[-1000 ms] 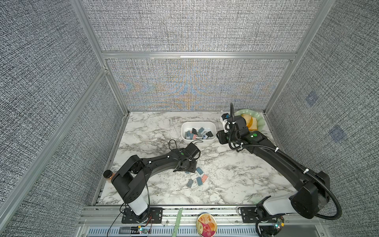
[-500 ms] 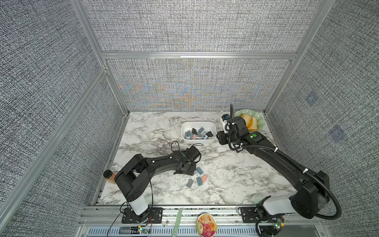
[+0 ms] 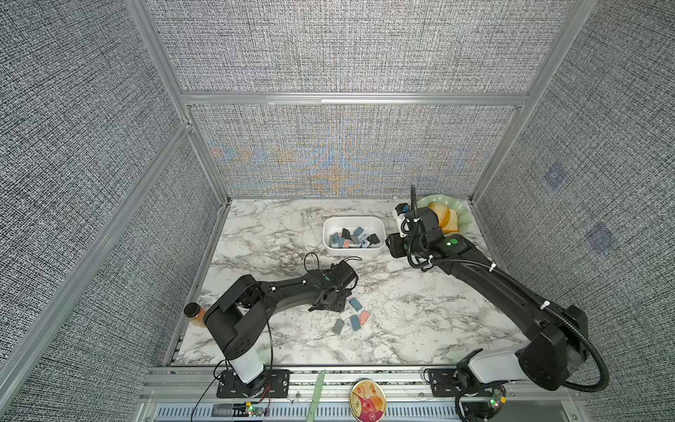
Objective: Put the eraser in the storage box
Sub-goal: Pick up the eraser from the center of the board.
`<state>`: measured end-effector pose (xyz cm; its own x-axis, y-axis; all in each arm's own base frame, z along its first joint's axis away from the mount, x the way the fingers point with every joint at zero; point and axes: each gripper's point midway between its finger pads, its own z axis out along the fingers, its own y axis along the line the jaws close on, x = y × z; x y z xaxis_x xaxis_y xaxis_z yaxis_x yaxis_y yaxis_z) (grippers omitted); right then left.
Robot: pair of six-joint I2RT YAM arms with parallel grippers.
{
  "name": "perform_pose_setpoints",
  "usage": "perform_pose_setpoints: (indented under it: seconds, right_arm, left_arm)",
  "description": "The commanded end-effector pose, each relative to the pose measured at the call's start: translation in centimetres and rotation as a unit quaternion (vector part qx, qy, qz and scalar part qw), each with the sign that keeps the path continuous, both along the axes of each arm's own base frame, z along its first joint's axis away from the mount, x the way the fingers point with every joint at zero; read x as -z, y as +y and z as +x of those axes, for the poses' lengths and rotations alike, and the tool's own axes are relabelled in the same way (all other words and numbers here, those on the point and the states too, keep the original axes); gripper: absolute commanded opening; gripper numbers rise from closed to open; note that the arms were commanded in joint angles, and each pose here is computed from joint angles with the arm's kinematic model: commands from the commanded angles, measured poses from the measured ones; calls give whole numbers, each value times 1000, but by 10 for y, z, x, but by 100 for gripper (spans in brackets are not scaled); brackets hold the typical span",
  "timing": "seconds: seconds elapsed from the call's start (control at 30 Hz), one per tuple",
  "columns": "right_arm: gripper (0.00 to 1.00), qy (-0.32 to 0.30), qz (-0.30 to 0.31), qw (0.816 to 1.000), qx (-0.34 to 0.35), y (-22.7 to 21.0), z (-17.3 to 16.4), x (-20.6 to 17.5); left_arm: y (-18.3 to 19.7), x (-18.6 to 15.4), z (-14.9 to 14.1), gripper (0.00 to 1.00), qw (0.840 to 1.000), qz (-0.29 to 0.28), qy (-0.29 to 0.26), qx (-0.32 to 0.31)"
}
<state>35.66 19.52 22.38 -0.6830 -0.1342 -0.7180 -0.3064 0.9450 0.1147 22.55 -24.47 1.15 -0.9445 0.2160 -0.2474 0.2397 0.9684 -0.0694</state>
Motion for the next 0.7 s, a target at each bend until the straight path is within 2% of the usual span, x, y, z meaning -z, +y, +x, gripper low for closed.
perform_pose_setpoints:
  seconds: [0.0,0.27,0.67]
  right_arm:
    - [46,-7,1,1000,8,-2,3,-3]
    - [46,-8,0,1000,10,-2,4,-3]
    - [46,-9,-4,1000,13,-4,3,-3]
  left_arm:
    - [1,9,-8,38,1000,2,22,-1]
    - [-5,1,-7,28,1000,-14,15,1]
    - [-7,-22,3,27,1000,-22,-12,-14]
